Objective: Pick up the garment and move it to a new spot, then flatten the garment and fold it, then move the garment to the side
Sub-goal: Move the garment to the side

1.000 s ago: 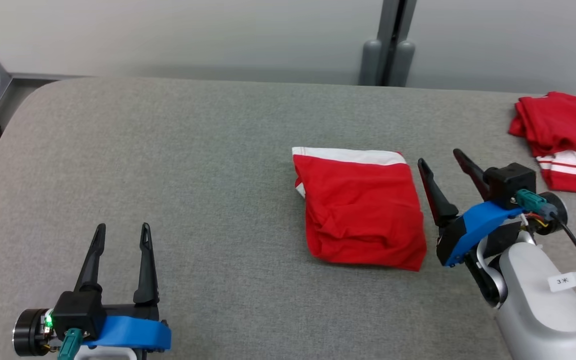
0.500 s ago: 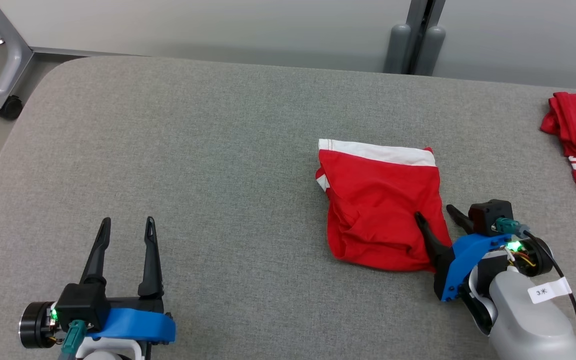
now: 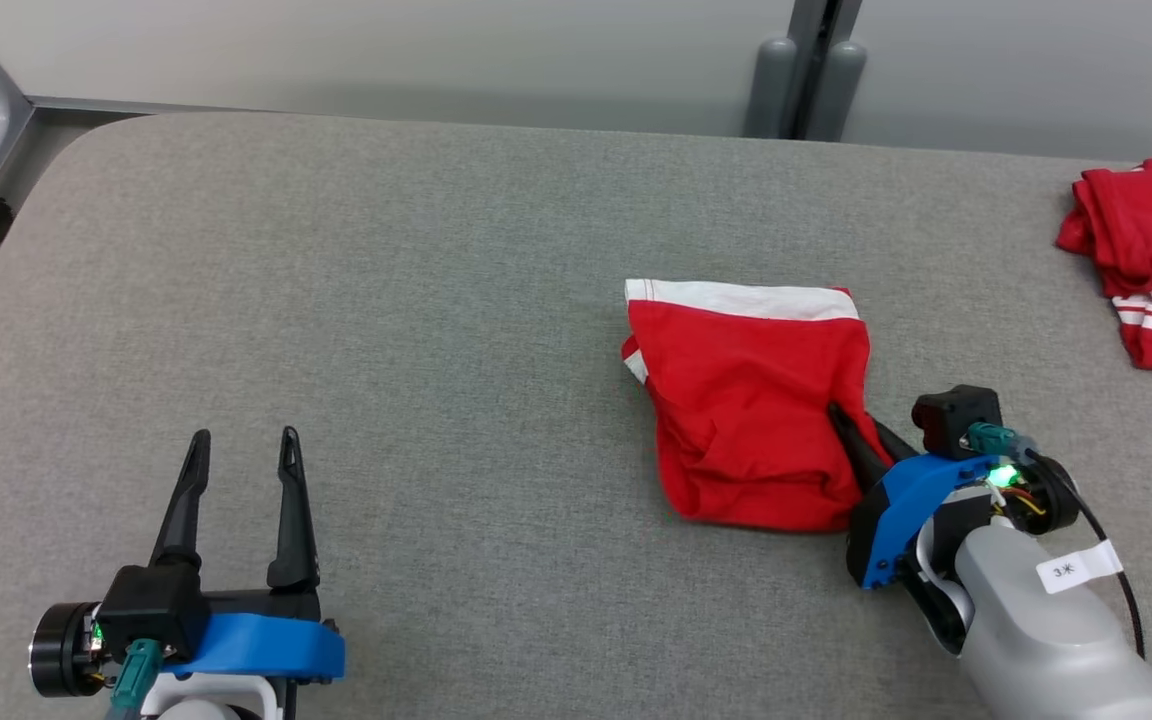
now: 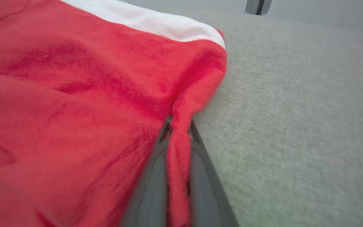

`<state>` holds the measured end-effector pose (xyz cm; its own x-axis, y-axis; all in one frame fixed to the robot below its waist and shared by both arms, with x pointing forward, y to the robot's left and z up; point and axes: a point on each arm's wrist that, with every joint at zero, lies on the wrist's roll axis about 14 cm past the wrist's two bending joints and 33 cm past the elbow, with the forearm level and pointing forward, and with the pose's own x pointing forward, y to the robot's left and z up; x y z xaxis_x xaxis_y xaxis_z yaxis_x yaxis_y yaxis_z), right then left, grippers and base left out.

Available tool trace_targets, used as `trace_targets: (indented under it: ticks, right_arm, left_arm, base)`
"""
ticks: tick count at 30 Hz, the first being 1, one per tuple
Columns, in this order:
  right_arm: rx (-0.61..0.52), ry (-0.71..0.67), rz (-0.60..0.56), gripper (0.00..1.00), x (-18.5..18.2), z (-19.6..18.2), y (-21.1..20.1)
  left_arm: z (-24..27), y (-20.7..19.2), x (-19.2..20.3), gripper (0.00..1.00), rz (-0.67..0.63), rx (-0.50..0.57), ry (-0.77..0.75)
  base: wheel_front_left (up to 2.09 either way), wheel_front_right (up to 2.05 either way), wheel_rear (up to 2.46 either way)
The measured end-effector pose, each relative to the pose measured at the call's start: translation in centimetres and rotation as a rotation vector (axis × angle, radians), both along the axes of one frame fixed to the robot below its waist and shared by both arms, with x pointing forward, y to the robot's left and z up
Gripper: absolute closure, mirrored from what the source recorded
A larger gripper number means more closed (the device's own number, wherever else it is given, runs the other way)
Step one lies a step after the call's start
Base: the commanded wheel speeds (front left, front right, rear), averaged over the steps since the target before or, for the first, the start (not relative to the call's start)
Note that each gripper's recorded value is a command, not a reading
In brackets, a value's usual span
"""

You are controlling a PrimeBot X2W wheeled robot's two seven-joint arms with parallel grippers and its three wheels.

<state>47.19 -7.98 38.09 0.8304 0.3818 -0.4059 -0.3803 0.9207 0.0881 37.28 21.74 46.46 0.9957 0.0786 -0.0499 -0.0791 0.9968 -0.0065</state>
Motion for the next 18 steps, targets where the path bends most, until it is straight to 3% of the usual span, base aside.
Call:
trace_targets:
  ticks: [18]
  right_arm:
    - [-0.184, -0.066, -0.229, 1.00, 1.0, 0.7, -16.5]
  left_arm:
    - [-1.9, -5.9, 6.3, 0.00, -0.183, -0.026, 0.005]
  base:
    - [0.00, 0.00, 0.00]
